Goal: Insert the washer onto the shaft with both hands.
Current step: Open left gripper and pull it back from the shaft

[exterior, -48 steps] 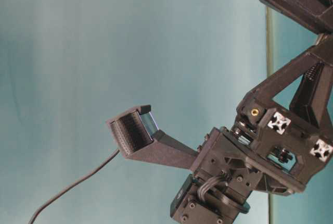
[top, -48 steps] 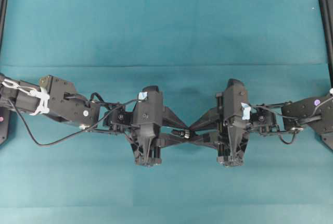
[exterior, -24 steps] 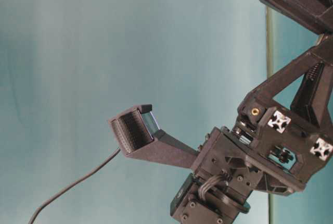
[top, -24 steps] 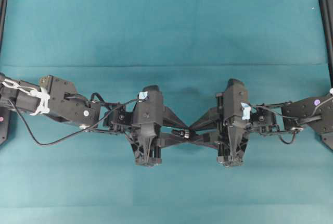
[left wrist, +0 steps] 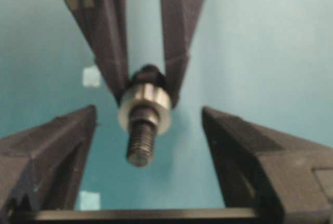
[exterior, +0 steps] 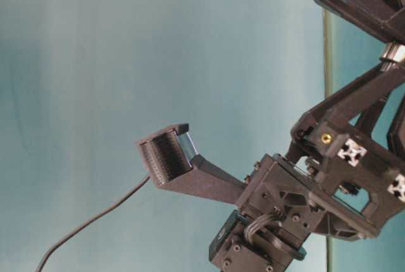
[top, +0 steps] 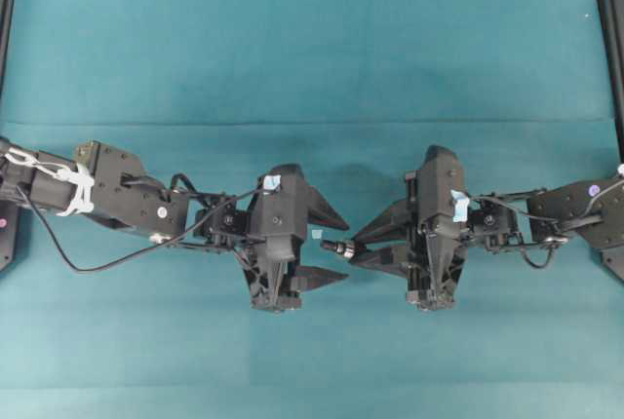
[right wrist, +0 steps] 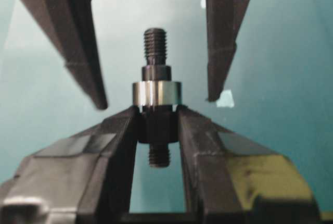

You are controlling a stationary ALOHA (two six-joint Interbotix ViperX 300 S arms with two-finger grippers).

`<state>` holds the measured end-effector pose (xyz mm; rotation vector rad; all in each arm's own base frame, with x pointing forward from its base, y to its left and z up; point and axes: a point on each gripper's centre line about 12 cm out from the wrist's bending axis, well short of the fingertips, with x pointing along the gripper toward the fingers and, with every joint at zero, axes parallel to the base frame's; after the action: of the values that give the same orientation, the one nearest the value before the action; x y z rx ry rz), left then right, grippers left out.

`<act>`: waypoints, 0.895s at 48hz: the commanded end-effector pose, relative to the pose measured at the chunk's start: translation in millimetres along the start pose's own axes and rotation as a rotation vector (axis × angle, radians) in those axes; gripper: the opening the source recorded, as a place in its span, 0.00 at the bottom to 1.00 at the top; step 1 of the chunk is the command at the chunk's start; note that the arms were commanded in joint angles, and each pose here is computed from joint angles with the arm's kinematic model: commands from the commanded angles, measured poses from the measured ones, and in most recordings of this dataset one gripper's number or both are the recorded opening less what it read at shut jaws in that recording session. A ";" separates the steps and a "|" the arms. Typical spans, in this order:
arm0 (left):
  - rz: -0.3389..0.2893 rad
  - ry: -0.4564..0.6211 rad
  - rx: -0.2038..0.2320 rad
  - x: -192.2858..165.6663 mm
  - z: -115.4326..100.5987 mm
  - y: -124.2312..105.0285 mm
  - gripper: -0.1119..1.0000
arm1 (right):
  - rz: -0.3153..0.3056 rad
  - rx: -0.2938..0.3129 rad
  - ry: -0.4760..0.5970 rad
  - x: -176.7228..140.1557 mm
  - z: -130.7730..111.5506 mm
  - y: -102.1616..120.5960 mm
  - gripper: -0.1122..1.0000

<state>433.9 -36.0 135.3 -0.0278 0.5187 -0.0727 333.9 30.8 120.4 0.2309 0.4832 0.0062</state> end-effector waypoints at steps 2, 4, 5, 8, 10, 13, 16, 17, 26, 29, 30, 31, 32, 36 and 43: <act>-0.003 -0.023 0.009 -4.1 9.5 -1.2 0.86 | 0.008 0.002 -0.027 0.6 8.3 2.3 0.10; -0.002 -0.020 0.010 -4.0 9.2 -1.2 0.86 | 0.008 0.002 -0.027 0.6 8.3 2.3 0.10; -0.002 -0.020 0.010 -4.4 9.5 -1.2 0.86 | 0.008 0.002 -0.027 0.6 8.3 2.3 0.10; -0.002 -0.015 0.010 -4.5 8.6 -1.1 0.86 | 0.008 0.002 -0.027 0.6 8.3 2.3 0.10; -0.002 -0.014 0.010 -5.7 9.1 -1.1 0.86 | 0.008 0.002 -0.027 0.6 8.3 2.3 0.10; -0.001 -0.008 0.009 -7.9 8.5 -1.1 0.86 | 0.008 0.002 -0.027 0.6 8.3 2.3 0.10; 0.001 0.003 0.009 -11.4 7.6 -0.4 0.86 | 0.007 0.002 -0.025 0.3 7.7 2.2 0.10; 0.001 0.005 0.011 -13.1 7.6 -0.4 0.86 | 0.007 0.002 -0.025 0.3 7.7 2.2 0.10; 0.002 0.017 0.008 -33.1 5.2 -0.3 0.86 | 0.007 0.002 -0.021 0.6 7.5 2.2 0.10; 0.002 0.012 0.009 -40.5 5.2 -0.4 0.86 | 0.008 0.002 -0.019 0.6 7.2 2.7 0.10; 0.001 0.009 0.009 -43.0 5.7 -0.4 0.86 | 0.007 0.002 -0.017 0.6 7.1 2.6 0.10; 0.002 0.008 0.008 -44.8 5.4 -0.4 0.86 | 0.008 0.002 -0.019 0.6 7.2 2.7 0.10; 0.002 0.005 0.006 -47.2 6.4 -0.4 0.86 | 0.008 0.002 -0.019 0.6 7.2 2.7 0.10; 0.001 0.001 0.006 -53.8 5.6 -0.4 0.86 | 0.008 0.002 -0.020 0.8 7.8 2.8 0.10; 0.001 -0.002 0.006 -62.1 4.1 -0.4 0.86 | 0.009 0.001 -0.018 0.8 7.5 3.3 0.10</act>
<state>383.4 -31.8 157.8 -0.0182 0.5505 -0.0725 333.4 30.8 119.4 0.2304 0.4923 0.0053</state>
